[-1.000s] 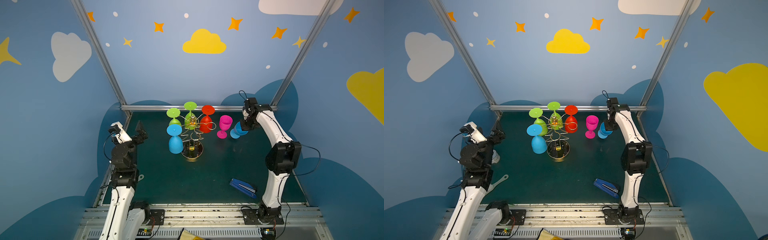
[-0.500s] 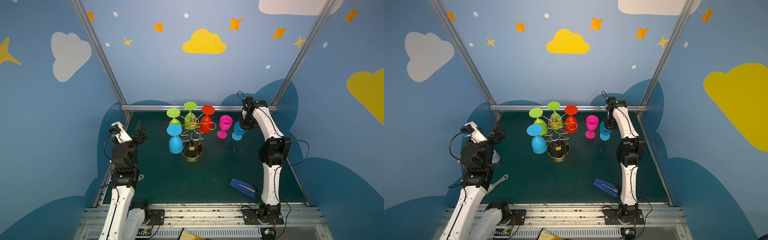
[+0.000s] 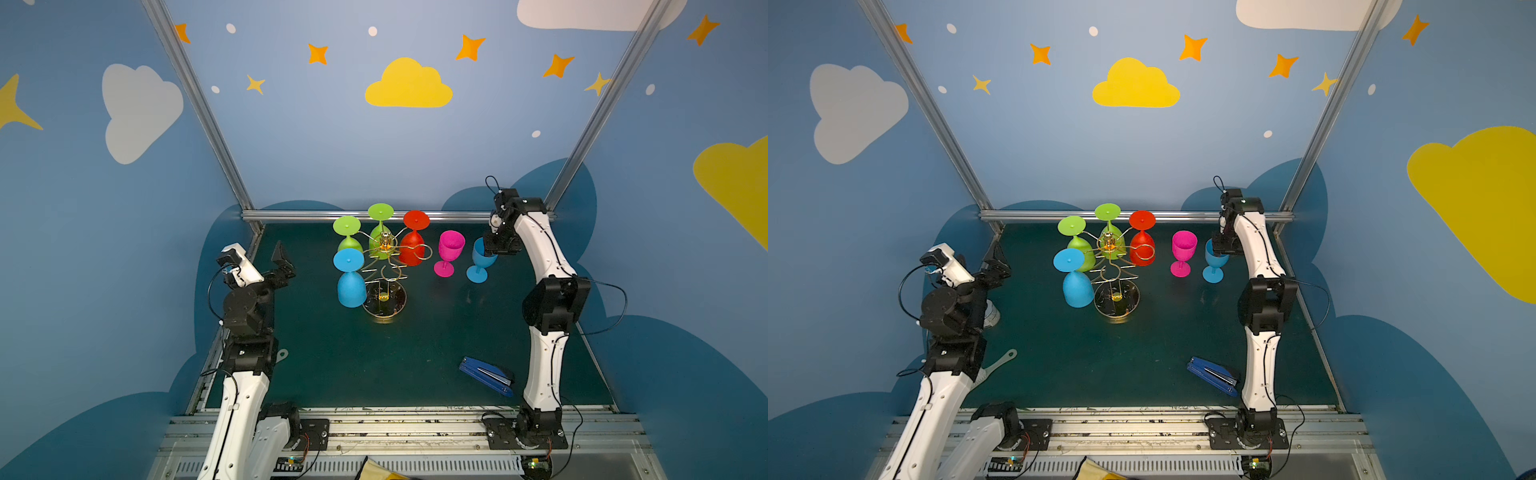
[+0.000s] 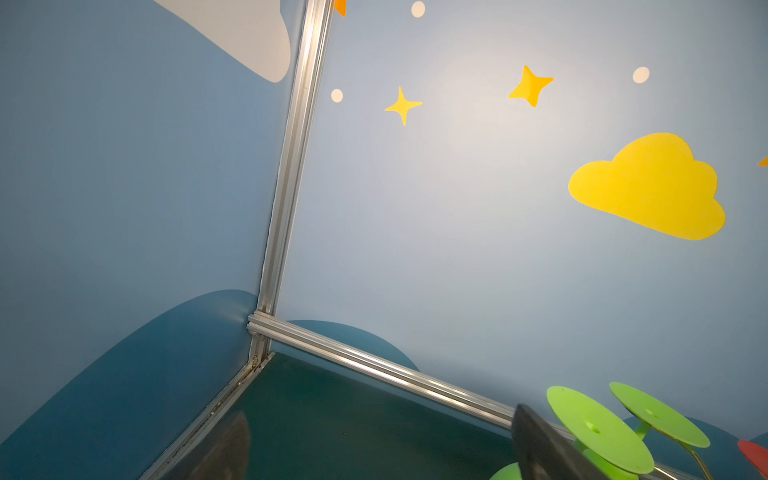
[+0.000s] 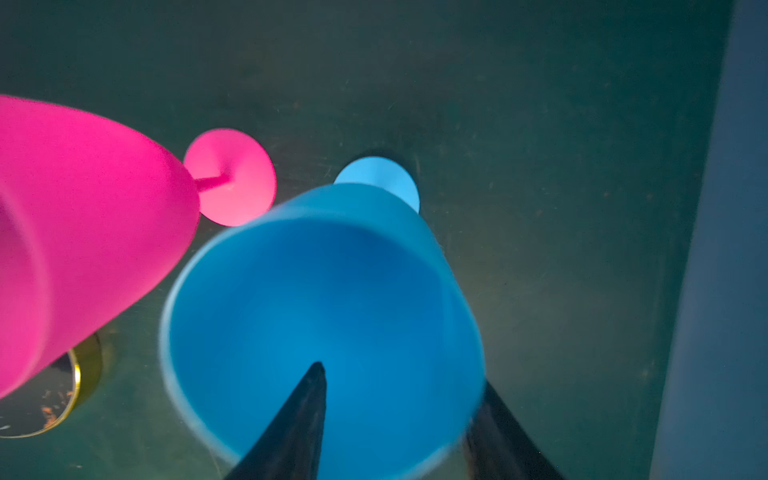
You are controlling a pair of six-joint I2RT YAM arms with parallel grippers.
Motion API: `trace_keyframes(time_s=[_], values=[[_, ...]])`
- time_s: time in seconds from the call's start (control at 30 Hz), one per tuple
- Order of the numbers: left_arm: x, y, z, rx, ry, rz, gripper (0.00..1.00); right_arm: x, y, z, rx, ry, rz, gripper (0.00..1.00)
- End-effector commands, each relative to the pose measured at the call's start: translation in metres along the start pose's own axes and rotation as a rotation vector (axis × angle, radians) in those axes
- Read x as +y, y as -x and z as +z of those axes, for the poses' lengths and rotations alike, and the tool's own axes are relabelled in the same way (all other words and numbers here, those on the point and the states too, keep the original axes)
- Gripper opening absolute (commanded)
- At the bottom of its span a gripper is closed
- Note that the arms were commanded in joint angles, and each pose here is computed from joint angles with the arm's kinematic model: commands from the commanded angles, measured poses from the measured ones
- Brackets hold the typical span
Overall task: Take the wine glass off the wine glass rack
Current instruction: 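Stand the blue glass upright on the table beside the magenta glass, then open the right gripper and lift it off the upright blue glass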
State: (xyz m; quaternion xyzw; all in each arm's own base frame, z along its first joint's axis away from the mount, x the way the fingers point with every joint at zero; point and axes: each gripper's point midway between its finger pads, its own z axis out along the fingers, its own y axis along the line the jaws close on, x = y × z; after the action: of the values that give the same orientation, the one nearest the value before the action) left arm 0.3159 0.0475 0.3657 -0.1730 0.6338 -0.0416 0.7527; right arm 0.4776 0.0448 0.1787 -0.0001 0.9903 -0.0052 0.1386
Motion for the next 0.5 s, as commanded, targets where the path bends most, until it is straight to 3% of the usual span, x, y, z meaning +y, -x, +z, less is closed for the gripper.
trace_keyframes(time_s=[0.0,0.23,0.37,0.47], values=[[0.003,0.001,-0.002,-0.010,0.012,-0.007,0.97,-0.004,0.012,-0.046,-0.122,0.033,0.041,0.53],[0.005,0.001,-0.002,-0.005,0.021,-0.015,0.97,-0.004,0.007,-0.092,-0.246,0.093,0.085,0.54],[0.009,-0.005,0.000,0.027,0.043,-0.031,0.97,0.013,-0.008,-0.128,-0.371,0.227,0.097,0.56],[0.012,-0.013,0.001,0.077,0.069,-0.053,0.96,0.034,-0.027,-0.150,-0.496,0.364,0.033,0.57]])
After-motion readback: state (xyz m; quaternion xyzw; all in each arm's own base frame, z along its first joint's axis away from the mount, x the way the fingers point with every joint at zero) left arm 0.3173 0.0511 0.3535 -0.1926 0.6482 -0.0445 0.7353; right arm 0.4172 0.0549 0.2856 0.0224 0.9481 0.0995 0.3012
